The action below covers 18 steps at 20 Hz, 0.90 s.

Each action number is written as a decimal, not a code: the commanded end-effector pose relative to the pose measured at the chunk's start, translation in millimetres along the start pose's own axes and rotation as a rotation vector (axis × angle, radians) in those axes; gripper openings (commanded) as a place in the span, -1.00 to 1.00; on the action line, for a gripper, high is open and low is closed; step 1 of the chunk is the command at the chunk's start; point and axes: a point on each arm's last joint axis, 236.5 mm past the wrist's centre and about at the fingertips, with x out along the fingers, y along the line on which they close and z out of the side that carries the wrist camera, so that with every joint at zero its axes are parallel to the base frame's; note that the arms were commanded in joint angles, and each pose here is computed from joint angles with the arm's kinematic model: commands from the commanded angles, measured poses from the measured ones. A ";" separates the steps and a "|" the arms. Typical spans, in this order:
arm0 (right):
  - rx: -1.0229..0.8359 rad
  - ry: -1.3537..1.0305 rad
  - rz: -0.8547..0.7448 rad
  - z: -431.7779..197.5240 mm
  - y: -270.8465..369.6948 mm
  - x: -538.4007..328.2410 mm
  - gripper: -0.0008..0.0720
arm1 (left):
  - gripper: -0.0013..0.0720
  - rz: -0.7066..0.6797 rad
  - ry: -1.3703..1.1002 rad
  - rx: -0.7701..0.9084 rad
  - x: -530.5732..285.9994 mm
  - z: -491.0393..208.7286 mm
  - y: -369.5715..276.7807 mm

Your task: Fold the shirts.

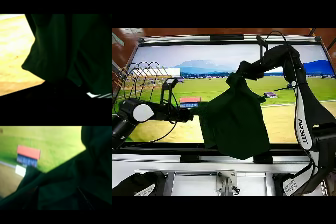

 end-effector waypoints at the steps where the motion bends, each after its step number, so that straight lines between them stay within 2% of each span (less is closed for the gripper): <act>1: -0.059 0.209 -0.075 -49.5 -27.7 -48.0 0.58 | -0.87 -0.034 -0.013 -0.029 5.3 1.7 -6.1; 3: -0.054 0.270 -0.332 -68.9 -83.6 -110.7 0.58 | -0.87 -0.040 -0.030 -0.025 0.6 7.1 -8.9; 4: -0.014 0.294 -0.443 -81.5 -110.3 -140.9 0.51 | -0.87 -0.043 -0.038 -0.023 -1.6 9.8 -10.3; 5: 0.052 0.305 -0.473 -96.9 -124.9 -157.9 0.51 | -0.87 -0.045 -0.044 -0.021 -3.6 11.9 -11.4; 8: 0.286 0.386 -0.325 -182.6 -136.9 -151.3 0.51 | -0.87 -0.048 -0.051 -0.020 -6.2 13.8 -12.9; 12: 0.472 0.541 -0.199 -310.9 -138.7 -110.9 0.52 | -0.87 -0.048 -0.051 -0.020 -6.2 13.7 -12.8; 14: 0.500 0.598 -0.191 -346.8 -140.8 -94.0 0.52 | -0.87 -0.048 -0.052 -0.020 -6.2 14.1 -12.9; 15: 0.505 0.609 -0.192 -355.7 -142.3 -86.5 0.77 | -0.87 -0.048 -0.052 -0.020 -6.2 14.1 -12.9; 16: 0.507 0.605 -0.187 -358.3 -142.3 -77.8 0.84 | -0.87 -0.048 -0.053 -0.020 -6.2 14.2 -12.8; 18: 0.494 0.580 -0.172 -351.7 -138.6 -62.3 0.84 | -0.87 -0.048 -0.053 -0.020 -6.2 14.2 -12.7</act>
